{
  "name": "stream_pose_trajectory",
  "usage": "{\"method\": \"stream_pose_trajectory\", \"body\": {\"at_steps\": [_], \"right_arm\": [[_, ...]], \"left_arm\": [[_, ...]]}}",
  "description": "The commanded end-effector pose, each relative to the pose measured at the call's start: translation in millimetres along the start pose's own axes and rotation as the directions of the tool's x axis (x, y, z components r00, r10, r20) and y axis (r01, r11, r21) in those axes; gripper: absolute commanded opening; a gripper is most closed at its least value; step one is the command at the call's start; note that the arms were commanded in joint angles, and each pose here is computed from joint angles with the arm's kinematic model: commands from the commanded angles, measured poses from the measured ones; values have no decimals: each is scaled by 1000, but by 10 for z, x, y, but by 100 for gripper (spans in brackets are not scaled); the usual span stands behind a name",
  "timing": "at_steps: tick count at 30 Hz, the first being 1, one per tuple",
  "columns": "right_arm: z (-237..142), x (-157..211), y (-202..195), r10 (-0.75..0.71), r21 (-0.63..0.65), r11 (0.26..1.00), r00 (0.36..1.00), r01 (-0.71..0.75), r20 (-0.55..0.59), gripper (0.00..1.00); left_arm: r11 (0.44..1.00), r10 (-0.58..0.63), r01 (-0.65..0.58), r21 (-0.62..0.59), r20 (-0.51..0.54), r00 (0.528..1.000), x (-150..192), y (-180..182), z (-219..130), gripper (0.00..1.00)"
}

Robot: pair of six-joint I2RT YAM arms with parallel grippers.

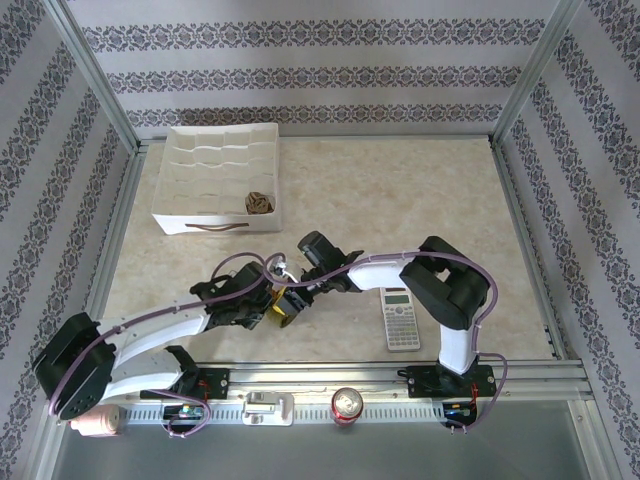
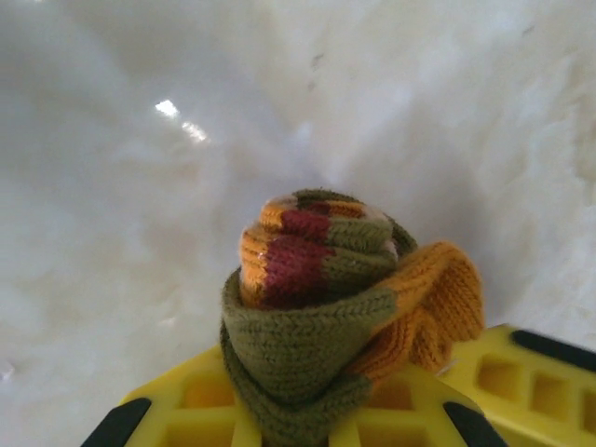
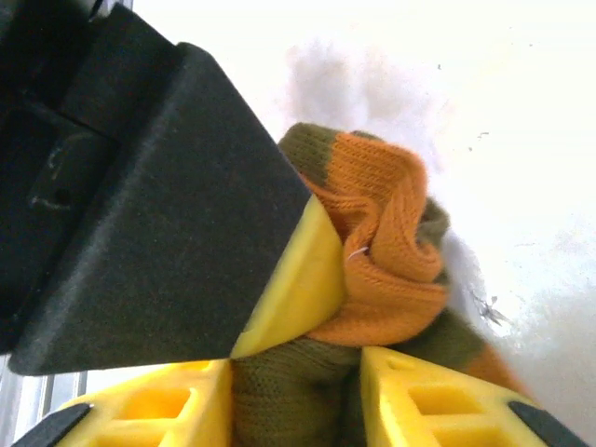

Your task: Roll the socks

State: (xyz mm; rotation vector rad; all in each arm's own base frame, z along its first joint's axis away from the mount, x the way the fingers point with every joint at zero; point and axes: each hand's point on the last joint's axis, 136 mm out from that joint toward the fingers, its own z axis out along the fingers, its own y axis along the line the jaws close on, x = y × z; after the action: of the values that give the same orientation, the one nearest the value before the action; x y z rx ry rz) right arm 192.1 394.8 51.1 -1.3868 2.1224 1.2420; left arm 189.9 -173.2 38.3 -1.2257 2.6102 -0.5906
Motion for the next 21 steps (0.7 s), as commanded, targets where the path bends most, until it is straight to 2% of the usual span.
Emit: {"method": "stream_pose_trajectory", "body": {"at_steps": [1,5,8,11,17,21], "right_arm": [[-278,-107,-162,-53,137,990,997,44,62,40],[-562,-53,-96,33,225,971,977,-80,209,43],[-601,143,-29,160,214,951,949,-222,271,40],[-502,396,19,306,203,911,918,-359,250,32],[-289,583,128,419,186,867,878,-463,233,35],[-197,584,109,458,163,853,861,-495,221,33]], "left_arm": [[951,-6,-31,-308,-121,993,267,500,-134,0],[924,8,-50,-379,-112,994,271,493,-160,0],[921,27,-61,-385,-93,995,232,458,-168,0],[927,42,-71,-369,-86,995,213,423,-157,0],[955,64,-82,-283,-74,995,192,313,-115,0],[971,86,-103,-215,-84,993,213,206,-77,0]]}}
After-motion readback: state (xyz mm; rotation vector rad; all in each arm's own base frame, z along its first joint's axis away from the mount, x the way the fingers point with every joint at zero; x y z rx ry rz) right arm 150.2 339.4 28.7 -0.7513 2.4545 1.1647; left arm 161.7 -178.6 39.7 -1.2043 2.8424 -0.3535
